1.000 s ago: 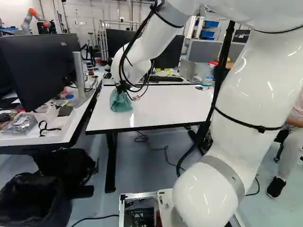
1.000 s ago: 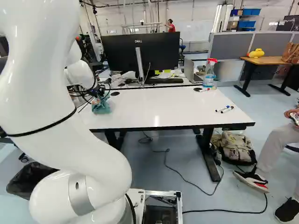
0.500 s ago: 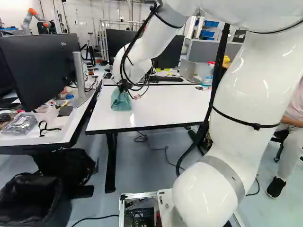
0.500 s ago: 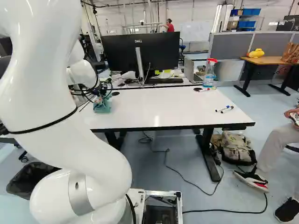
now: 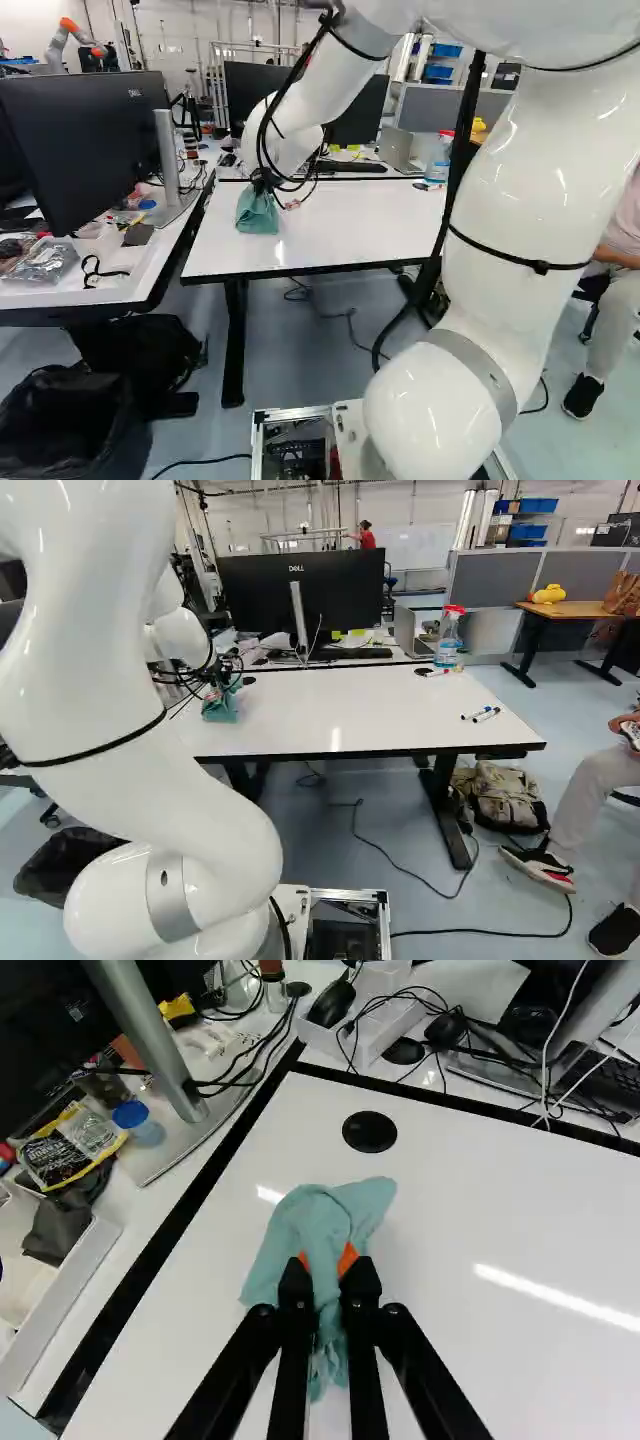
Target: Clean the table with the green towel
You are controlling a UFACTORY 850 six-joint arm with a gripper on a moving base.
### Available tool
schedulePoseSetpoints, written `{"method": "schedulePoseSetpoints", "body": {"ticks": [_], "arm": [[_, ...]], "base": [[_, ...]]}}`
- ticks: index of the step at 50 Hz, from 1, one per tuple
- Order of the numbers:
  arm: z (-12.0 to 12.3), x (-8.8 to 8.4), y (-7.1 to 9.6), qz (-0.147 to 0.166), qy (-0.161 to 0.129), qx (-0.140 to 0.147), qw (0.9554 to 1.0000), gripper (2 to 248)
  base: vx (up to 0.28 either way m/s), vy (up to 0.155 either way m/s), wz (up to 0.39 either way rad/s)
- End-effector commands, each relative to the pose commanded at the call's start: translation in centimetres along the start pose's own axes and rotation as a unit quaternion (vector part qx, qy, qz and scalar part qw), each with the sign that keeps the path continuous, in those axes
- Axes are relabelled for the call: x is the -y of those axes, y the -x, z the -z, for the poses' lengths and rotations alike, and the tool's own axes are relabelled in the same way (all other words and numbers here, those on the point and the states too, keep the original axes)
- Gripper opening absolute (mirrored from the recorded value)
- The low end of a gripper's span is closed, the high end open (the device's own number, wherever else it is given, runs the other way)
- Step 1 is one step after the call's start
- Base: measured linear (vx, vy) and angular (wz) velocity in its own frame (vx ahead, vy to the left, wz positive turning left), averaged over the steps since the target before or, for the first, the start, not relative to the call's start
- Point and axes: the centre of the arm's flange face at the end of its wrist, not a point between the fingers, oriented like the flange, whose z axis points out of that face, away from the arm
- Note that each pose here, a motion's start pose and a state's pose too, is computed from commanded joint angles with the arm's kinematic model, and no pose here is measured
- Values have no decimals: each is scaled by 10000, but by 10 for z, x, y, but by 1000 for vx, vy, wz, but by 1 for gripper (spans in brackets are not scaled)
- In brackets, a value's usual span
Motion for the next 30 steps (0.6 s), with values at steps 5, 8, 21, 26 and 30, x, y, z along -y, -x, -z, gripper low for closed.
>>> {"method": "schedulePoseSetpoints", "body": {"ticks": [5,8,21,26,30], "arm": [[-5,0,3,0,2,51,10000,38],[-8,0,5,0,3,83,10000,38],[-22,0,13,0,7,229,9997,38],[-27,0,16,0,8,285,9996,38],[-32,0,18,0,9,332,9994,38]], "base": [[0,0,0],[0,0,0],[0,0,0],[0,0,0],[0,0,0]]}}
